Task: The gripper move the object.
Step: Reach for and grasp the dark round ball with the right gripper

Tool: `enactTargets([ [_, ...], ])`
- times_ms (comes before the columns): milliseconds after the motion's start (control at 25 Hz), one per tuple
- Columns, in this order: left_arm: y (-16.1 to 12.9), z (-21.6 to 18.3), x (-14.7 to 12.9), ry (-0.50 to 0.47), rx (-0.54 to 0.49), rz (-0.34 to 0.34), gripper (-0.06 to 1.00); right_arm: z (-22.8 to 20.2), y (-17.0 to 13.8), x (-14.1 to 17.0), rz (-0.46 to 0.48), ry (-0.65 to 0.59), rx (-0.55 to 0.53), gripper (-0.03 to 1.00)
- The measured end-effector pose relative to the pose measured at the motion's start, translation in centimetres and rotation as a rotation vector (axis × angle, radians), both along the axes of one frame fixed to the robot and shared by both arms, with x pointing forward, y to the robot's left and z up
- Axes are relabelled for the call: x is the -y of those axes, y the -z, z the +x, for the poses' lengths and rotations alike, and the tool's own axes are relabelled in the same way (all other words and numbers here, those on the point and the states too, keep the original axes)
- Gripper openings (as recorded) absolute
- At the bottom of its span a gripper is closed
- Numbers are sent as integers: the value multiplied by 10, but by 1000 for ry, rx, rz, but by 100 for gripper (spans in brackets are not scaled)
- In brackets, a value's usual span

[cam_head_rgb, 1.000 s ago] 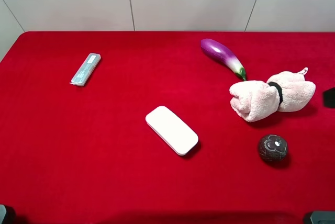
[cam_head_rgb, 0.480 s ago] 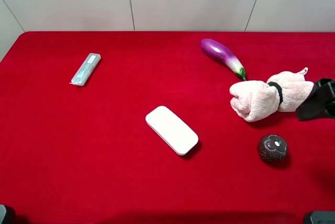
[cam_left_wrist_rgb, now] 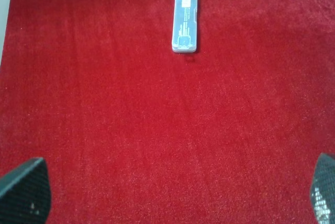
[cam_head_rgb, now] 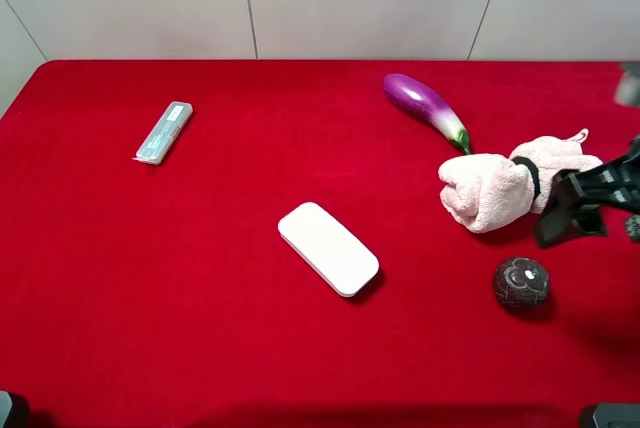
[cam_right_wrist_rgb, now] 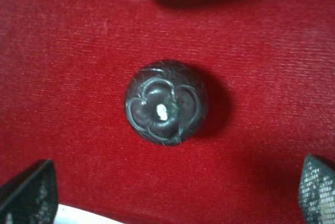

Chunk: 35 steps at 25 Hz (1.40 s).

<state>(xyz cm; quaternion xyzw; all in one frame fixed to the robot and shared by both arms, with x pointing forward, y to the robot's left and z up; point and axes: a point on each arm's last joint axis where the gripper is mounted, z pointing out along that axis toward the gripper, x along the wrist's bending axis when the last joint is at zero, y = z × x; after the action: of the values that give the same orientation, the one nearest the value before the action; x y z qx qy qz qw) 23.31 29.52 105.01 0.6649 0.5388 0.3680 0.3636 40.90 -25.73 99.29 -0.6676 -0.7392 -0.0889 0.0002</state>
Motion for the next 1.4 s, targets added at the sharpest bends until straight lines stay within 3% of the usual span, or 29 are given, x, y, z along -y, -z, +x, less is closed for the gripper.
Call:
enactTargets([
  [360, 0, 0, 0, 0, 0, 0, 99, 12, 30, -22, -30, -48, -64, 69],
  [680, 0, 0, 0, 0, 0, 0, 99, 9, 69, -23, -47, -26, -119, 69],
  [1400, 0, 0, 0, 0, 0, 0, 99, 19, 109, -24, -75, -24, -168, 69],
])
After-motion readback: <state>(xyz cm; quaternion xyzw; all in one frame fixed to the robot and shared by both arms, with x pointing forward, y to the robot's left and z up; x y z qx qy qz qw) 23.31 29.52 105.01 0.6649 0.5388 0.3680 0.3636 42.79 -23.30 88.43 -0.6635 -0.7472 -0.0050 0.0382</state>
